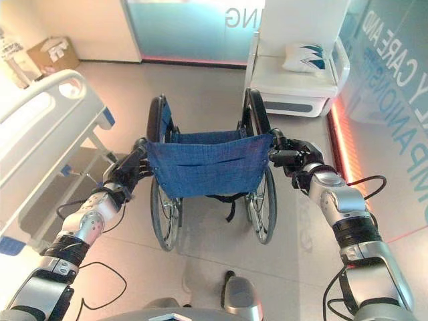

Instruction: Push the wheelchair next to the bed

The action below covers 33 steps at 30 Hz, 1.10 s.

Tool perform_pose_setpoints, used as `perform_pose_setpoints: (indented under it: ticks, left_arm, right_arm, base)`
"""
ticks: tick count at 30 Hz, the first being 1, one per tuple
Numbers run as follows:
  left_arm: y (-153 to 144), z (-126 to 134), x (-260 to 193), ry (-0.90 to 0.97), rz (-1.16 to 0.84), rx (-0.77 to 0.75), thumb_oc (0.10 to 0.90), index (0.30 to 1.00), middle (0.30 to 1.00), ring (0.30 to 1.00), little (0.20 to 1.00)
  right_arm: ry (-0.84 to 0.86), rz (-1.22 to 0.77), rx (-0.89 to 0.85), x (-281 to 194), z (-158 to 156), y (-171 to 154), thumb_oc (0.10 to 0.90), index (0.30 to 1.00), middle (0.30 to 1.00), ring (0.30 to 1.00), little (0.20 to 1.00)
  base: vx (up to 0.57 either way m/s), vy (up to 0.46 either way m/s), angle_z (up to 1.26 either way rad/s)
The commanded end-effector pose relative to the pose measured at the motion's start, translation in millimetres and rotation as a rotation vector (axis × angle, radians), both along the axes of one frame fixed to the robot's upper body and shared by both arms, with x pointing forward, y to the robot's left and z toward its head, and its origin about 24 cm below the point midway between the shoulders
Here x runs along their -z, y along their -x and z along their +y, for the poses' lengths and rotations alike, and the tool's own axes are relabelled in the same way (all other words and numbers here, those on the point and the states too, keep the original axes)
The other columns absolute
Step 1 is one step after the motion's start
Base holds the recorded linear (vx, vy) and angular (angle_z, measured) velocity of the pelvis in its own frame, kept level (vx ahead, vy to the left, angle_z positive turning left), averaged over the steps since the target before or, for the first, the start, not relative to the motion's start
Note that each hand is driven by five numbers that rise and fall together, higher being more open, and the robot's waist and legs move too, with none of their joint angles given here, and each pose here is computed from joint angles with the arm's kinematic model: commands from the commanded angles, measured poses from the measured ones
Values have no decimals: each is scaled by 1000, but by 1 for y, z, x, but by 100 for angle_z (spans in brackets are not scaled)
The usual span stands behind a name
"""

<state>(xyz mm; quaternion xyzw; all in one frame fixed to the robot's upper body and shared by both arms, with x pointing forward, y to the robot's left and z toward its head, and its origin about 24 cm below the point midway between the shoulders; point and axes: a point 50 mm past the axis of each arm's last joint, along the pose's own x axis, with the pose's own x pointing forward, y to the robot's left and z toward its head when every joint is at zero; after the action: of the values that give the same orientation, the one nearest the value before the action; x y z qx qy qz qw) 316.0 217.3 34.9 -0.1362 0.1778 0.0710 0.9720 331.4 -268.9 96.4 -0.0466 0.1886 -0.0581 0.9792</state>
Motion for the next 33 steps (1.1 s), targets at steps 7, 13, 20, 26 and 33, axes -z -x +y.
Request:
perform_pose_setpoints:
  ticks: [7, 13, 20, 26, 33]
  left_arm:
    - [-15, -5, -37, 74, -211, 92, 400, 300, 300, 300, 300]
    - [-9, 7, -33, 55, -195, 88, 400, 300, 300, 300, 300]
    - [-17, 9, -33, 34, -194, 63, 400, 300, 300, 300, 300]
    - [-21, -3, -32, 33, -211, 54, 400, 300, 300, 300, 300]
    - [-17, -13, -26, 11, -211, 90, 400, 300, 300, 300, 300]
  right_arm:
    - [-40, -92, -260, -16, 59, -13, 400, 300, 300, 300, 300]
    - [-44, -74, -261, -5, 50, -5, 400, 300, 300, 300, 300]
    - [-102, -95, -299, 5, 55, 1, 400, 300, 300, 300, 300]
    - [-123, -160, -335, -1, 61, -3, 400, 300, 300, 300, 300]
    - [-84, -198, -281, -21, 51, -20, 400, 300, 300, 300, 300]
  base:
    - [342, 26, 4]
    - [439, 110, -25]
    - [299, 150, -43]
    - [280, 236, -15]
    - [253, -29, -15]
